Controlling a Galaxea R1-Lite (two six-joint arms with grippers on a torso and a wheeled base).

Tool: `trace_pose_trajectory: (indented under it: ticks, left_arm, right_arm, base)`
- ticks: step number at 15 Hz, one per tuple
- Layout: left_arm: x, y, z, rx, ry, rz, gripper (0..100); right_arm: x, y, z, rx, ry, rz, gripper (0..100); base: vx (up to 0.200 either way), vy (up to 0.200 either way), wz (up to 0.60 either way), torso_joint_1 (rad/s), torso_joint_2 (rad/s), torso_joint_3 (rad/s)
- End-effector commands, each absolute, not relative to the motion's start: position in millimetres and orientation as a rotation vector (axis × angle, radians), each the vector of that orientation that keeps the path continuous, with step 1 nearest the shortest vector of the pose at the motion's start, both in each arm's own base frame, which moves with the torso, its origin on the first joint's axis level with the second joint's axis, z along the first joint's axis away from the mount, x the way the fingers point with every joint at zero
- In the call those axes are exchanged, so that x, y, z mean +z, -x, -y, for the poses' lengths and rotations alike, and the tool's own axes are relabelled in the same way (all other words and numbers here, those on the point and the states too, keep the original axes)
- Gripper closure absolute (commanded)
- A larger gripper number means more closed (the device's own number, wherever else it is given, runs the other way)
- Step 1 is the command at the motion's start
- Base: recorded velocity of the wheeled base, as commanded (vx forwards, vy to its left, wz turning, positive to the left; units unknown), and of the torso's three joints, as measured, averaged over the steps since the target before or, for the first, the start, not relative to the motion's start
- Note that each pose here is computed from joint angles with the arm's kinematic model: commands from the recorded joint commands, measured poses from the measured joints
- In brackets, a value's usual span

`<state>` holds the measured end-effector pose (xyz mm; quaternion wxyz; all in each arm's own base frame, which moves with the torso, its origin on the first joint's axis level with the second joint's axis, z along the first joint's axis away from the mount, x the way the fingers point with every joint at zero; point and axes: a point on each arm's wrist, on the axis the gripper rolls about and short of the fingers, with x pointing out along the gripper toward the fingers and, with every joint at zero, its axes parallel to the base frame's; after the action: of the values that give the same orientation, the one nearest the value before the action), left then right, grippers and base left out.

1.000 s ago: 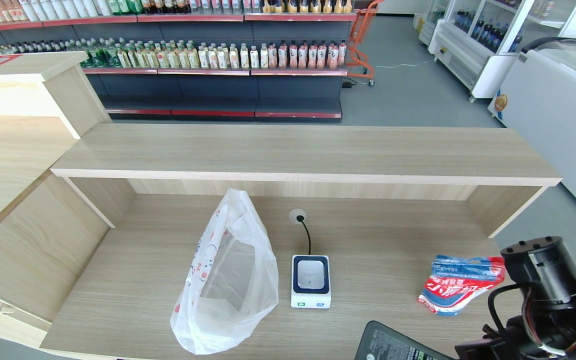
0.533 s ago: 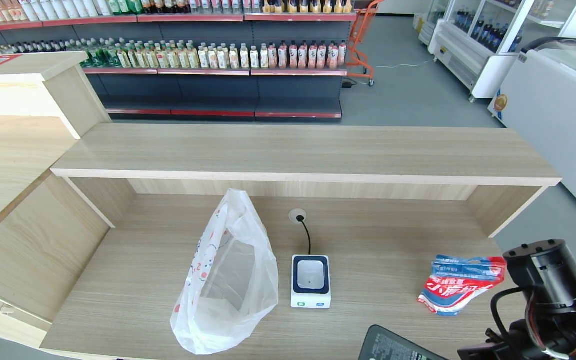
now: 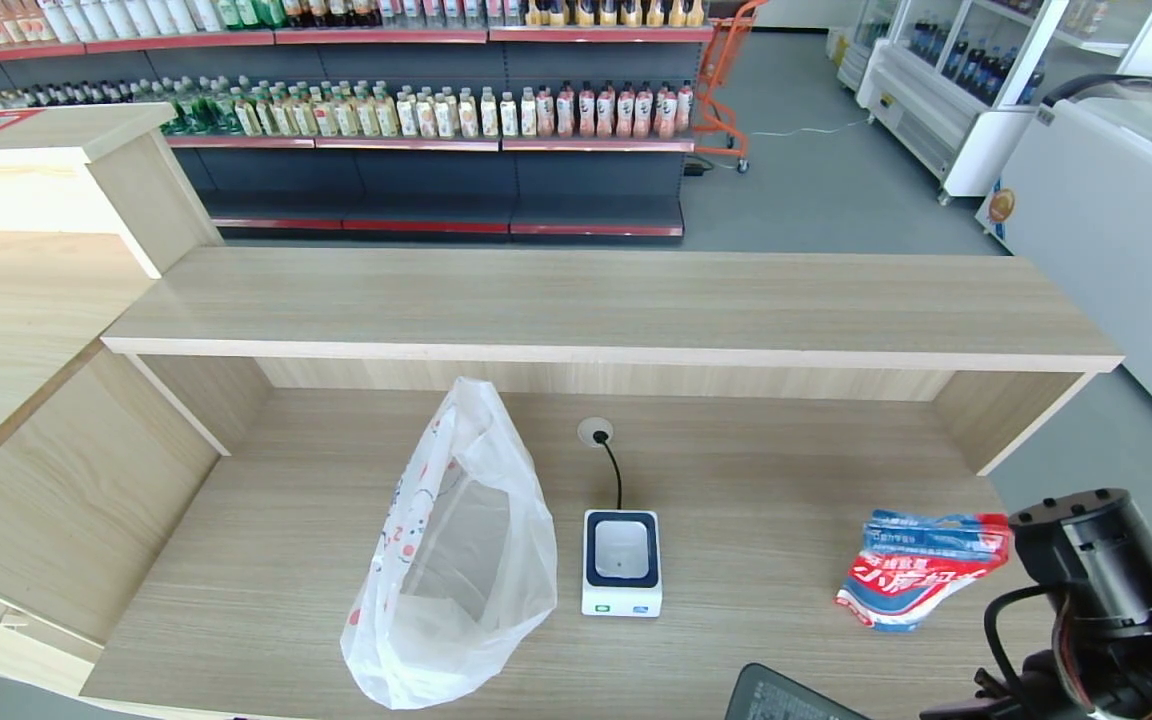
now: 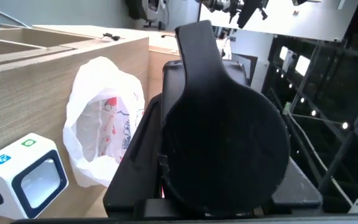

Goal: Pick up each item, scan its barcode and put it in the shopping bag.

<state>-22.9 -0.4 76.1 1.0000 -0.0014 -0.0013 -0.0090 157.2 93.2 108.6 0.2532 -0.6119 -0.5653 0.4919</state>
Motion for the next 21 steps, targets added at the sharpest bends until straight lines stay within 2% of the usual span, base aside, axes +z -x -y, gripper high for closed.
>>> trace_pose_trajectory:
  ticks: [1, 2, 4, 5, 6, 8, 12, 14, 17, 18, 19, 20, 21]
  left_arm:
    - [76, 23, 0, -0.017, 0.003, 0.003, 0]
    - [76, 23, 0, -0.017, 0.003, 0.003, 0]
    - [76, 23, 0, -0.018, 0.003, 0.003, 0]
    - [76, 23, 0, -0.018, 0.003, 0.003, 0]
    - [76, 23, 0, -0.017, 0.003, 0.003, 0]
    - [76, 23, 0, -0.018, 0.003, 0.003, 0]
    - [76, 23, 0, -0.017, 0.003, 0.003, 0]
    - [76, 23, 0, -0.018, 0.003, 0.003, 0]
    - [76, 23, 0, -0.018, 0.003, 0.003, 0]
    - [76, 23, 0, -0.017, 0.003, 0.003, 0]
    - [76, 23, 0, -0.018, 0.003, 0.003, 0]
    - [76, 23, 0, -0.018, 0.003, 0.003, 0]
    - [76, 23, 0, -0.018, 0.003, 0.003, 0]
  right_arm:
    - [108, -157, -92, 1.301, 1.702, 1.579, 100]
    - [107, -159, -87, 1.331, 1.676, 1.487, 100]
    - [117, -169, -60, 1.271, 1.674, 1.213, 100]
    - [122, -172, -20, 1.174, 1.605, 0.835, 100]
    - [127, -166, -5, 1.123, 1.526, 0.625, 100]
    - [146, -159, 10, 1.003, 1.382, 0.397, 100]
    - [149, -156, 9, 1.011, 0.88, 0.113, 100]
    - [169, -167, 12, 0.918, 0.349, -0.161, 100]
    - [168, -184, 7, 0.73, -0.198, -0.483, 100]
    - [166, -193, 6, 0.705, -0.325, -0.55, 100]
    - [166, -193, 6, 0.704, -0.332, -0.553, 100]
    - [162, -200, 0, 0.696, -0.461, -0.633, 100]
    - [160, -199, -5, 0.708, -0.492, -0.661, 100]
  base:
    - [0.0, 0.0, 0.0, 0.0, 0.0, 0.0]
    - [0.0, 0.0, 0.0, 0.0, 0.0, 0.0]
    - [0.0, 0.0, 0.0, 0.0, 0.0, 0.0]
    - [0.0, 0.0, 0.0, 0.0, 0.0, 0.0]
    - [0.0, 0.0, 0.0, 0.0, 0.0, 0.0]
    - [0.0, 0.0, 0.0, 0.0, 0.0, 0.0]
    - [0.0, 0.0, 0.0, 0.0, 0.0, 0.0]
    - [0.0, 0.0, 0.0, 0.0, 0.0, 0.0]
    - [0.0, 0.0, 0.0, 0.0, 0.0, 0.0]
    - [0.0, 0.0, 0.0, 0.0, 0.0, 0.0]
    - [0.0, 0.0, 0.0, 0.0, 0.0, 0.0]
    - [0.0, 0.0, 0.0, 0.0, 0.0, 0.0]
    - [0.0, 0.0, 0.0, 0.0, 0.0, 0.0]
